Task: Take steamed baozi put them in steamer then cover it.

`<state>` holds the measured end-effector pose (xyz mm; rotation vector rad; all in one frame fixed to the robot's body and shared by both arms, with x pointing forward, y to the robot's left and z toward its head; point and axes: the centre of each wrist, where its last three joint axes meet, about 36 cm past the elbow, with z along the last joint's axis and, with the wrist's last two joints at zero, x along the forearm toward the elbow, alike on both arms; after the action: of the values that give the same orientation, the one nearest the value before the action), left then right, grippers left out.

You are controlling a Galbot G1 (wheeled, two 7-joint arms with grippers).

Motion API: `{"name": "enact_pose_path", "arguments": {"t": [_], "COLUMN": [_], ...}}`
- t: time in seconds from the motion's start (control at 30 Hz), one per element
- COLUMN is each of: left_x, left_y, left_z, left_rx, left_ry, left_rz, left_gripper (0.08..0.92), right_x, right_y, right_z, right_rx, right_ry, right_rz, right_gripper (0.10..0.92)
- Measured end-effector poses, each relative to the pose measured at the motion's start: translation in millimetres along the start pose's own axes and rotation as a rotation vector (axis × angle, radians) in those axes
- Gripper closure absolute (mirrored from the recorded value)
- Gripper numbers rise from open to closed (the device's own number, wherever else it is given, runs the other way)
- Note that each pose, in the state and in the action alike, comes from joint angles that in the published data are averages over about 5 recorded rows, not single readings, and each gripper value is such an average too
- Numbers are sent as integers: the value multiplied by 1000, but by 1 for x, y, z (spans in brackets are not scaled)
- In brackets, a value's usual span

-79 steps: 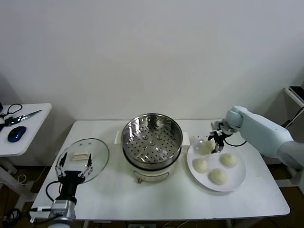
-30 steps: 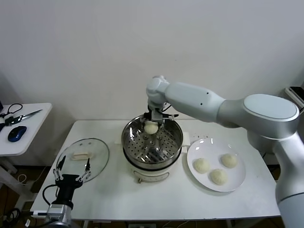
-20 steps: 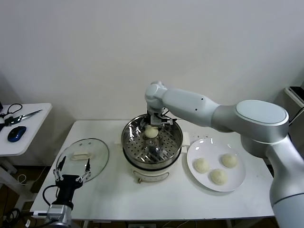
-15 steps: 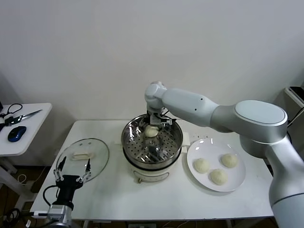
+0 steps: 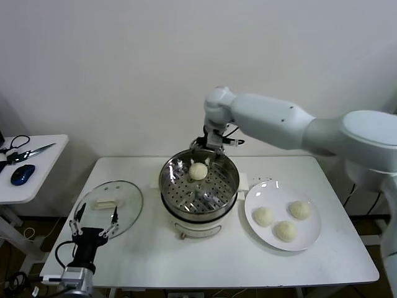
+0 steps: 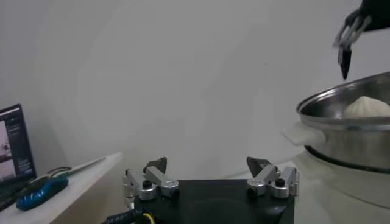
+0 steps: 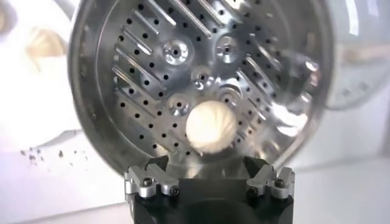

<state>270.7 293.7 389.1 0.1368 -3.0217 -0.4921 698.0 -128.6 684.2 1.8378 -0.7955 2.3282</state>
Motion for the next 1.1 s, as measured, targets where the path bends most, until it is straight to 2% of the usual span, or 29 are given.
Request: {"name": "enact_pose_path", "arguments": {"t": [0.23,0.47,0.73,1.1], "left_x": [2,7,10,11], "left_y": [-1,-3,-2,-2], "left_z": [-4,-3,-2,0], "left_rx": [4,6,4,4], "left_ry": [-4,2,7,17], "left_rz": [9,14,10,-2], "left_gripper": [177,177,177,177], "right_x": [27,19,-30,-101], "right_y": [85,165,220,253], "right_z": [19,23,16,0], "right_rx": [-492,-836,-1000,-1083], "right_ry": [15,2,-9,-28], "right_rz": [41,-48,-169,-265], "right_gripper": [200,200,200,200]}}
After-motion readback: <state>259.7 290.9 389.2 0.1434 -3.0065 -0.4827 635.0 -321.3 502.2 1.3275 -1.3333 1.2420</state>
